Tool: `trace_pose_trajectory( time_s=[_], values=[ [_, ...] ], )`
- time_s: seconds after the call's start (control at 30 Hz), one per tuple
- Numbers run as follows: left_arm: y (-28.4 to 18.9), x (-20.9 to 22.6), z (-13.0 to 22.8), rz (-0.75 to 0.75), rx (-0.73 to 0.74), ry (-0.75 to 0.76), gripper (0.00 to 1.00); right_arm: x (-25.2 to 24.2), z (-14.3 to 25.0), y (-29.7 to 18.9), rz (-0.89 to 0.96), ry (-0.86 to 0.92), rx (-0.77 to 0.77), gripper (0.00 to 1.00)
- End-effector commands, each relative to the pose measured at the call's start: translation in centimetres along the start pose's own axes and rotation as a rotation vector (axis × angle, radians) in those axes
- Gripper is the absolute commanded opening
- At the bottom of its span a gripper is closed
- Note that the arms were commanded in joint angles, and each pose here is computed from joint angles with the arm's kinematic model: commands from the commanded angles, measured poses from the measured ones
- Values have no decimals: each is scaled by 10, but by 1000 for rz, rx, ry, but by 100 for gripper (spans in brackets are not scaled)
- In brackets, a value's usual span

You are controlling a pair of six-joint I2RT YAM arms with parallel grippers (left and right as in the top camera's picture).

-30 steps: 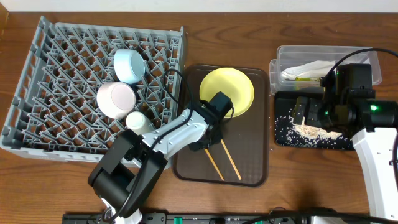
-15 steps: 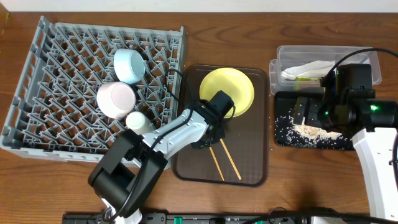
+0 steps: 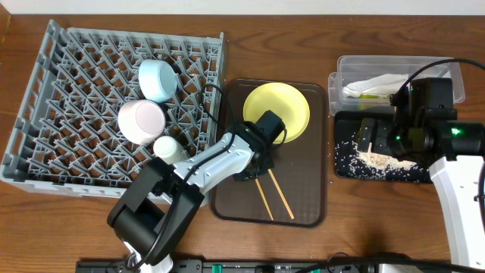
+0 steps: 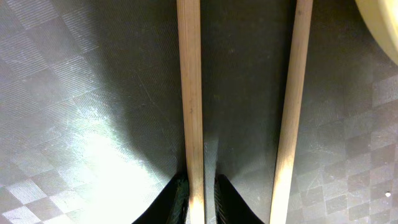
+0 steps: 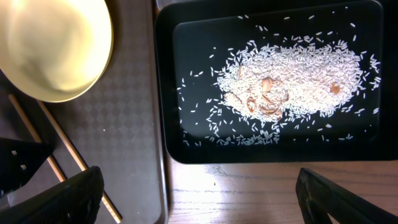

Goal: Sort waste into correct bins and load items into the dishwasher
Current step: 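Lift the chopstick with the left gripper and carry it to the rack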

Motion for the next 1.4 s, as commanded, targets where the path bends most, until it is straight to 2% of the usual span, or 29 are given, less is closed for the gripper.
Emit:
trace_pose_trajectory(
  time_s=[0.0, 0.13, 0.17, 0.3, 0.6, 0.77, 0.97, 1.17, 1.37],
  values=[
    [9, 6, 6, -32, 21, 6, 19, -3, -4, -6, 6, 23, -25, 97],
    [9, 7, 7, -32, 21, 6, 19, -3, -4, -6, 6, 23, -26, 96],
    [9, 7, 7, -32, 21, 6, 15, -3, -4, -6, 6, 23, -26, 96],
    [9, 7, 7, -32, 21, 6, 9, -3, -4, -6, 6, 23, -26, 96],
    [8, 6, 6, -31, 19, 7, 8, -3, -4, -6, 6, 23, -26, 97],
    [-4, 2, 4, 2, -9, 64, 8, -3, -4, -6, 6, 23, -25, 96],
    [-48, 1, -9, 78, -104, 201, 8, -3, -4, -6, 6, 23, -25, 96],
    [-98, 24, -24, 122, -204, 267, 8, -3, -4, -6, 6, 23, -26, 96],
    [-160, 50, -53, 144, -415, 459, 8, -3, -4, -6, 6, 23, -26, 96]
  ],
)
Point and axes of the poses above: each gripper's point midway between its finger pads, its own y axis out along the fingers, its own x axis along the line the jaws close on, z = x × y, the point moved 6 cm from there along -y, back along the fingers, and after that the axes turned 10 degrees about y, right-handed, at the moved point
